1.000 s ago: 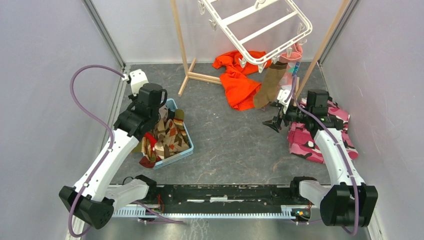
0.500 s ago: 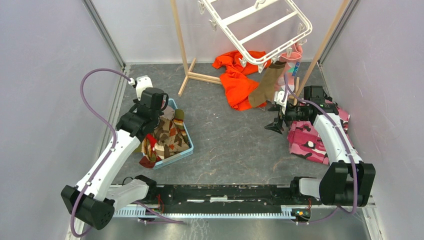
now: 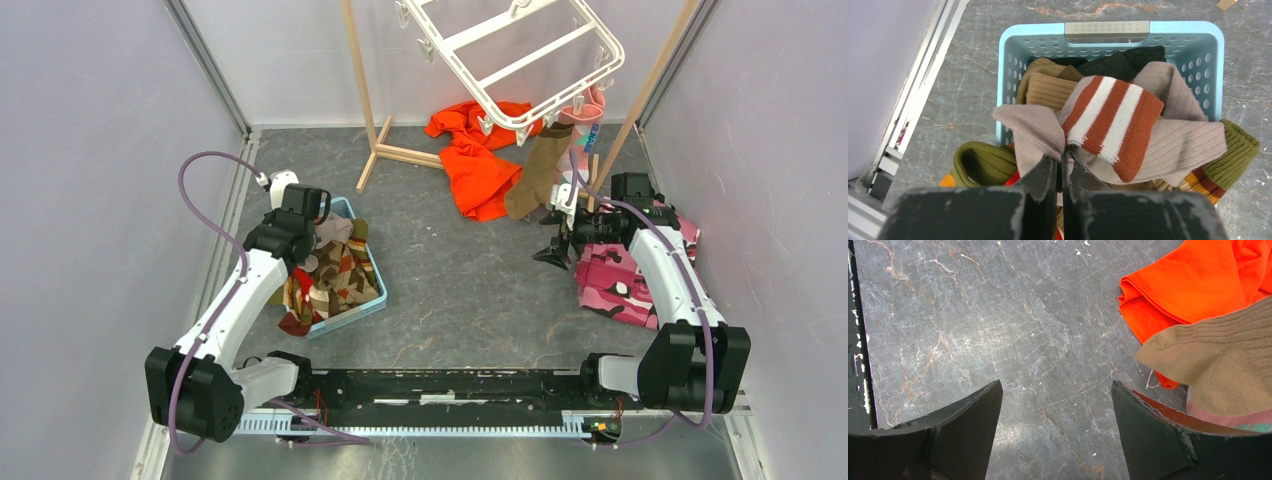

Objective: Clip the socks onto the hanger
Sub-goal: Move the bin to the center of the board.

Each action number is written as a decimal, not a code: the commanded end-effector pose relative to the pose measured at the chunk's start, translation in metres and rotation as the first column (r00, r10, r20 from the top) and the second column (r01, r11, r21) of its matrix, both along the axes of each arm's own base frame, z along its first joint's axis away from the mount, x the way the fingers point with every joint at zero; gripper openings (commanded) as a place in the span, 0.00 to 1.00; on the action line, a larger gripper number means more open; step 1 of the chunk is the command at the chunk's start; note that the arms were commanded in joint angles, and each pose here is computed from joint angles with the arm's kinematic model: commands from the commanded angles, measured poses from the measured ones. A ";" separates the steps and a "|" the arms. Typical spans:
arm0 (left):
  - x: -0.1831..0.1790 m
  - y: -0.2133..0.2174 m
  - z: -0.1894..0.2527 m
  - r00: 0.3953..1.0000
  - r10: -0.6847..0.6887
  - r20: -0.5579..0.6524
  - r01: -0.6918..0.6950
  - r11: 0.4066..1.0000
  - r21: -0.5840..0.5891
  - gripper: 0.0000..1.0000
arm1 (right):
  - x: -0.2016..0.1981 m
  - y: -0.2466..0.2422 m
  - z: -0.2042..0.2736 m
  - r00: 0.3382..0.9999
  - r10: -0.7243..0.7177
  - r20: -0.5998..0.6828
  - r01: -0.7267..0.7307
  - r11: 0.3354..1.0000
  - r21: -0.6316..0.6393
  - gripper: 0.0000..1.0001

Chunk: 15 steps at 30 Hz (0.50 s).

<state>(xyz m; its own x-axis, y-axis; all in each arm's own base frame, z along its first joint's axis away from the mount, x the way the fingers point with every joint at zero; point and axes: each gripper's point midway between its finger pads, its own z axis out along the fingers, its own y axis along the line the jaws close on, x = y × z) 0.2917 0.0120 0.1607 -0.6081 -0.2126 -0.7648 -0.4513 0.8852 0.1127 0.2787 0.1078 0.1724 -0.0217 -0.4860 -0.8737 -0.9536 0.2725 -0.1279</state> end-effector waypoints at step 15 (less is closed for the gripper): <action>-0.001 -0.017 0.035 0.990 -0.076 0.121 0.090 0.989 -0.116 0.54 | 0.017 -0.041 0.026 0.987 -0.137 0.085 0.139 0.990 -0.022 0.87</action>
